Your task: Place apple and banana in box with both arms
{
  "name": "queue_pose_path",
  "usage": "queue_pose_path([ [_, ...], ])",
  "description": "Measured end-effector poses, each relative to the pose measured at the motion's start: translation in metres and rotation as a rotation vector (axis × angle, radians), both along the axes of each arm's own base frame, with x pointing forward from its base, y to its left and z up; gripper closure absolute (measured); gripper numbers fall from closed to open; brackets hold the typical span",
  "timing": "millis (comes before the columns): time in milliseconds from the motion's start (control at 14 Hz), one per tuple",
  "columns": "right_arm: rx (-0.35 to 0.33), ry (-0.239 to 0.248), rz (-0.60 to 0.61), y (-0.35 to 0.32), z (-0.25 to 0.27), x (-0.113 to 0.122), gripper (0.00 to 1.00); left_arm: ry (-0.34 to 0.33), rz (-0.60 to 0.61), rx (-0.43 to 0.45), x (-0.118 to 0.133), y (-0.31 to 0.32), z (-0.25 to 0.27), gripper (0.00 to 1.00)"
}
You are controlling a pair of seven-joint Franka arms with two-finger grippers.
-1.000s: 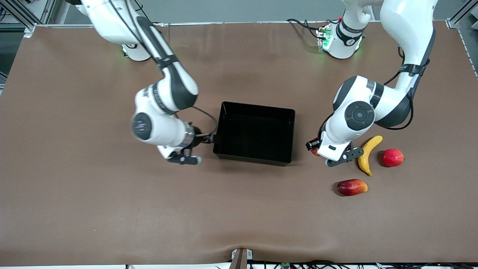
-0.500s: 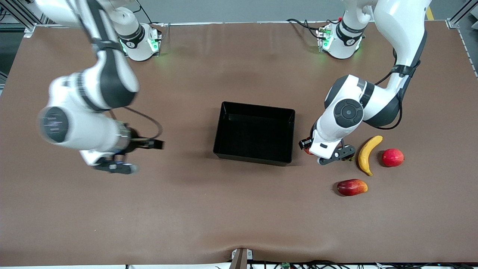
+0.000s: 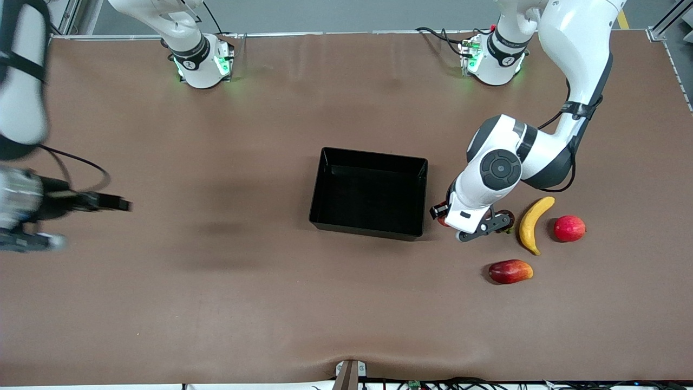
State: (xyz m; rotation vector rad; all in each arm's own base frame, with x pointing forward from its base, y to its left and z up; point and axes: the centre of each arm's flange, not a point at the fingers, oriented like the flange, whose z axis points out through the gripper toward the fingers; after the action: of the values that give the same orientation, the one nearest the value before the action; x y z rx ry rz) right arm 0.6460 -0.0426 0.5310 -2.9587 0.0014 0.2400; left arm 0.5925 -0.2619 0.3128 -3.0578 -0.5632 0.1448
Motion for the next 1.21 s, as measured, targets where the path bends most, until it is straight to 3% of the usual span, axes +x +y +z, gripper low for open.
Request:
queue_pose_path([
  [429, -0.052, -0.043, -0.013, -0.058, 0.112, -0.082, 0.00, -0.003, 0.009, -0.006, -0.006, -0.009, -0.012, 0.28],
  [643, -0.068, -0.034, -0.016, -0.063, 0.121, -0.112, 0.00, 0.005, 0.009, -0.002, -0.010, -0.009, -0.017, 0.28],
  [1000, -0.082, -0.011, -0.003, -0.059, 0.116, -0.145, 0.00, 0.007, 0.010, -0.001, -0.011, -0.008, -0.019, 0.28],
  [1214, -0.084, -0.024, 0.015, -0.051, 0.119, -0.147, 0.00, 0.012, 0.009, 0.001, -0.012, -0.008, -0.022, 0.28],
])
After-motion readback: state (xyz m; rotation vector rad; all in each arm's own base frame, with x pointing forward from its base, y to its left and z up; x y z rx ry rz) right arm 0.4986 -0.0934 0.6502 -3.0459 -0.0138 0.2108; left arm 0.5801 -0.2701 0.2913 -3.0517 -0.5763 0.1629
